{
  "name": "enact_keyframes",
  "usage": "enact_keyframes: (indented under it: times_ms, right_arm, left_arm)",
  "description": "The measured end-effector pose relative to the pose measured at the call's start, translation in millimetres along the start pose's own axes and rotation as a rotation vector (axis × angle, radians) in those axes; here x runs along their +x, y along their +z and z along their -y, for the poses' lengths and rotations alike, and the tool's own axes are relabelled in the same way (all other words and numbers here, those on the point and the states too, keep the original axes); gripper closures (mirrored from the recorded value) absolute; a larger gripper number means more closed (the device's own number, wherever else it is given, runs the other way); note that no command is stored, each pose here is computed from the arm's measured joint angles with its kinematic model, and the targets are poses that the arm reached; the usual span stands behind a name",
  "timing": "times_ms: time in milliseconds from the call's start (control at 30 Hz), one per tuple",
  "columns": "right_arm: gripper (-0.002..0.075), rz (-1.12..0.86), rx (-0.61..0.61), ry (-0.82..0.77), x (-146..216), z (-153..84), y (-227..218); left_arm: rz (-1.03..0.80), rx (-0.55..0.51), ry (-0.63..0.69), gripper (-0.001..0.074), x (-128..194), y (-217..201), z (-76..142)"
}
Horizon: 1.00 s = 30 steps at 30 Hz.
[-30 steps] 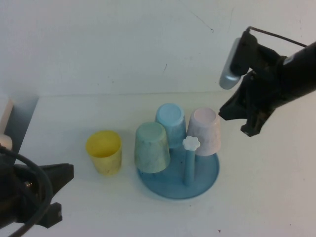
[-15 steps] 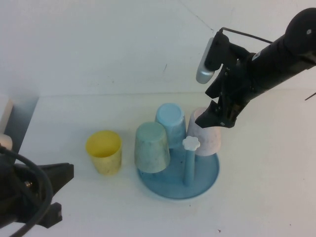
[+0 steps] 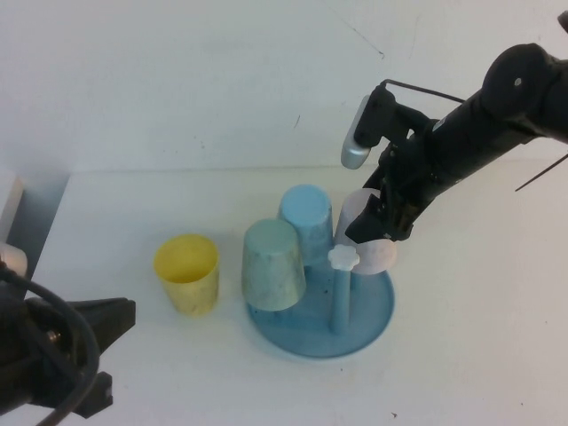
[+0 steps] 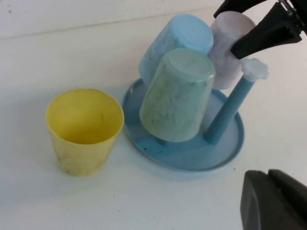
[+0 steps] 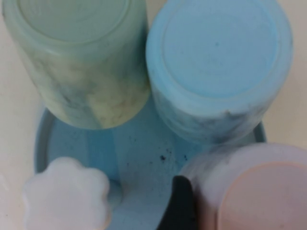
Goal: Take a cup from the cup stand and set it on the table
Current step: Pick up the cup from the rack, then hand over the cup
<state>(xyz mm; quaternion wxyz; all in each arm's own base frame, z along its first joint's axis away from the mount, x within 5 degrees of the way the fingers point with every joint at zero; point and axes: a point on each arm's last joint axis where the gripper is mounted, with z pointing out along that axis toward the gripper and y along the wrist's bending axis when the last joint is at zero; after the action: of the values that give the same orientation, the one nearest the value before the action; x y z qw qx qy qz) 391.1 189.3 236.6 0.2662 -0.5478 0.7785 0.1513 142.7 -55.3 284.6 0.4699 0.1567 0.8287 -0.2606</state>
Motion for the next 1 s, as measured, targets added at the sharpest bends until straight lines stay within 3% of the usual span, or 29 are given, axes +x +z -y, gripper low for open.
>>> enact_keyframes:
  times_ms: [267, 533, 733, 1000]
  right_arm:
    - [0.0162, -0.009, -0.050, 0.047, -11, 0, -12]
    - [0.0162, -0.093, -0.014, 0.136, -45, 7, -70]
    - [0.0162, 0.015, 0.075, 0.224, -76, 7, -119]
    - [0.0162, 0.345, -0.231, 0.308, -113, -27, -148]
  left_arm:
    - [-0.007, 0.038, -0.019, 0.0737, 1, 0, 3]
    - [0.080, 0.093, -0.161, 0.0737, -8, -1, 8]
    - [0.189, 0.163, -0.320, 0.0737, -19, -3, 12]
    - [0.262, 0.249, -0.442, 0.0713, -28, -6, 17]
